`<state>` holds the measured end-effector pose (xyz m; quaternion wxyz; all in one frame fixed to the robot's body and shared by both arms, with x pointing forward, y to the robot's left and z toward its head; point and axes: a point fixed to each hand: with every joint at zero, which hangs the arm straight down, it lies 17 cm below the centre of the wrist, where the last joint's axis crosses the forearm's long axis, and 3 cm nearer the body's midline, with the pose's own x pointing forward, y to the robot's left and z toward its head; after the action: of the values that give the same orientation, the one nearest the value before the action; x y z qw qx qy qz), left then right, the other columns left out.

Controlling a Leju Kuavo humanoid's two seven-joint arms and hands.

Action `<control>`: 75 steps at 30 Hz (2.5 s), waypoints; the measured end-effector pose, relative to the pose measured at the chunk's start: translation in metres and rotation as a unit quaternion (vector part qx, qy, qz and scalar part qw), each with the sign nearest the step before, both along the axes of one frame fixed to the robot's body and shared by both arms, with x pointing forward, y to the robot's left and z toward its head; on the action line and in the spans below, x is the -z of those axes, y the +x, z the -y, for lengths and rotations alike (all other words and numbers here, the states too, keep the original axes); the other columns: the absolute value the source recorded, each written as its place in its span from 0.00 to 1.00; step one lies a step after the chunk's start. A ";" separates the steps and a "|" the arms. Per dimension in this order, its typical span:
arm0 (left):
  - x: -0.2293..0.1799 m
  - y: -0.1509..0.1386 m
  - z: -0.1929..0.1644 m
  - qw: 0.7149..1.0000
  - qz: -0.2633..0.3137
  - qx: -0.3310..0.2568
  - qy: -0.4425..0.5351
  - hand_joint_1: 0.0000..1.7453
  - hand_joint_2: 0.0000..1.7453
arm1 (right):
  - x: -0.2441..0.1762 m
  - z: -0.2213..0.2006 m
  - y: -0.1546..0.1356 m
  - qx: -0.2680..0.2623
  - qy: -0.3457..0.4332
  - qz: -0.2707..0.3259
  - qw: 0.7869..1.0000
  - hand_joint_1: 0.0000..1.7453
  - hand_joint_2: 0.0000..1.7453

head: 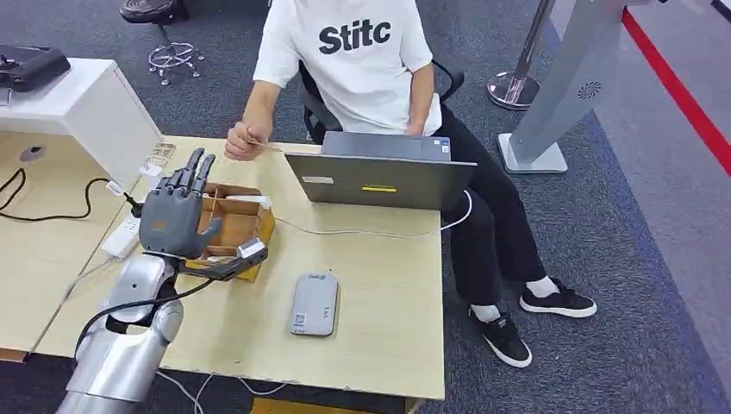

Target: Pass the card to the sensor for recognition and then transmit it.

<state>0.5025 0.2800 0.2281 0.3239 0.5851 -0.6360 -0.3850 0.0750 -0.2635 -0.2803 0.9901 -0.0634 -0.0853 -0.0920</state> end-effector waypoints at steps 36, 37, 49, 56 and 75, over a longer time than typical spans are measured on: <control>0.018 -0.197 -0.142 0.800 0.207 0.009 -0.564 0.00 1.00 | 0.002 0.002 -0.018 0.059 -0.009 -0.016 0.998 0.00 1.00; 0.013 -0.192 -0.129 0.849 0.184 -0.004 -0.495 0.00 1.00 | 0.002 0.001 -0.016 0.056 -0.006 -0.011 0.998 0.00 1.00; 0.043 -0.113 0.012 0.999 0.005 0.015 0.031 0.00 1.00 | 0.001 -0.004 -0.007 0.030 0.001 -0.017 0.999 0.00 1.00; 0.058 -0.074 0.026 0.996 -0.035 0.028 0.075 0.00 1.00 | 0.001 -0.005 -0.007 0.022 0.003 -0.018 1.000 0.00 1.00; 0.094 -0.051 0.030 0.988 -0.088 0.043 0.120 0.00 1.00 | 0.000 -0.006 -0.004 0.011 0.005 -0.014 1.000 0.00 1.00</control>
<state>0.4514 0.2498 0.1345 0.2893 0.5559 -0.5785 -0.5222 0.0706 -0.2572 -0.2808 0.9904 -0.0612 -0.0700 -0.1023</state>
